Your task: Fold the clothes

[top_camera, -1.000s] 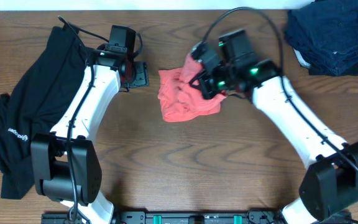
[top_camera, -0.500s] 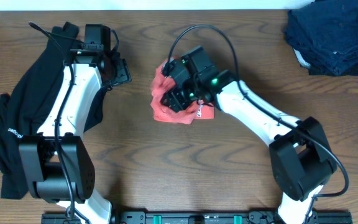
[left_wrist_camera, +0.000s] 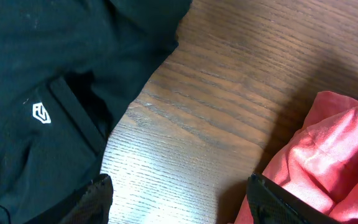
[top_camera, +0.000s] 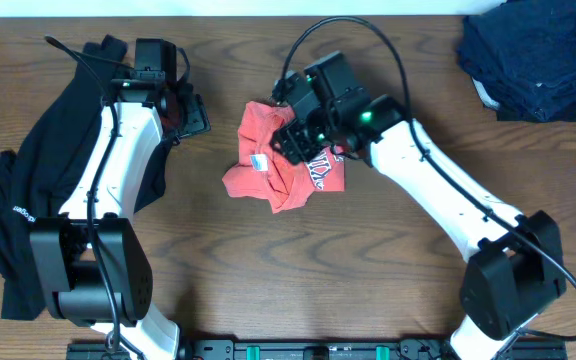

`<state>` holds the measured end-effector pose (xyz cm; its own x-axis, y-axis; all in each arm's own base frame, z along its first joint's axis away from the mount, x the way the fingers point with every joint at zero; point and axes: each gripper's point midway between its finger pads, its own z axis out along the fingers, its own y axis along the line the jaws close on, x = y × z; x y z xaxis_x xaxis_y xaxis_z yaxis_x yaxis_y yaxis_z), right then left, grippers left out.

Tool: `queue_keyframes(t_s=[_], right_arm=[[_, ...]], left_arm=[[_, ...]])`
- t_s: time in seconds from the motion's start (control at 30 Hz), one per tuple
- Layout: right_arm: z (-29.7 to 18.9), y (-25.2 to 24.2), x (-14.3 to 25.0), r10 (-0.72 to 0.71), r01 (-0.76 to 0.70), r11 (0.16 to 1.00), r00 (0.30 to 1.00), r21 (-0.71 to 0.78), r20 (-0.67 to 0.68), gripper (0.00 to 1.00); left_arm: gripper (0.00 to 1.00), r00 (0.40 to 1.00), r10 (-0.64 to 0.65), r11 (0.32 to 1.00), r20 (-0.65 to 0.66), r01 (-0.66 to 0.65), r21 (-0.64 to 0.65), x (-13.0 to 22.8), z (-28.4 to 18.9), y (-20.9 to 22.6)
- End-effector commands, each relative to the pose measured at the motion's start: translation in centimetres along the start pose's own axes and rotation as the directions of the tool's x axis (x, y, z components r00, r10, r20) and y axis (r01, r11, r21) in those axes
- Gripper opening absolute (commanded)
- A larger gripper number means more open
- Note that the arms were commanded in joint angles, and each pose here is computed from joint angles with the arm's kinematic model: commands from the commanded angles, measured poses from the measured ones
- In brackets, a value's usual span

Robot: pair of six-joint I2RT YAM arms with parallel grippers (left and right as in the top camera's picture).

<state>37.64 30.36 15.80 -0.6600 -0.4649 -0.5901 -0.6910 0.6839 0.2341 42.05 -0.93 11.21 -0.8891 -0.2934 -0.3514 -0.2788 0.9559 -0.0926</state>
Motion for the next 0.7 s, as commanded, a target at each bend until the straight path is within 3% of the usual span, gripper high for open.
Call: queue_keyframes(t_s=[0.0,0.2,0.37,0.57,0.67], right_arm=[[0.2,-1.6,0.3,-0.013,0.014,0.998,1.0,0.069,-0.016,0.68],[2.4,-3.9,1.5,0.008,0.001,0.99,0.998,0.143,-0.059,0.66],[3.0,-5.4,3.3,0.108,-0.09,0.983,0.988,0.162,-0.108,0.61],[2.0,-7.2,5.5,0.206,-0.172,0.966,0.964,0.194,-0.169,0.58],[1.8,-7.9,5.3,0.213,-0.181,0.963,0.965,0.202,-0.155,0.58]], left_arm=[[0.71,1.0,-0.012,1.0,0.005,0.012,0.01,-0.3,-0.3,0.0],[0.71,1.0,-0.008,1.0,-0.023,0.008,0.002,0.8,0.3,0.2],[0.71,0.998,-0.007,1.0,-0.063,0.007,0.005,2.2,1.1,0.4],[0.66,0.995,0.002,0.996,-0.104,0.007,0.09,3.3,1.6,-1.2],[0.65,0.988,0.106,0.983,-0.11,-0.087,0.164,3.9,1.7,-3.0]])
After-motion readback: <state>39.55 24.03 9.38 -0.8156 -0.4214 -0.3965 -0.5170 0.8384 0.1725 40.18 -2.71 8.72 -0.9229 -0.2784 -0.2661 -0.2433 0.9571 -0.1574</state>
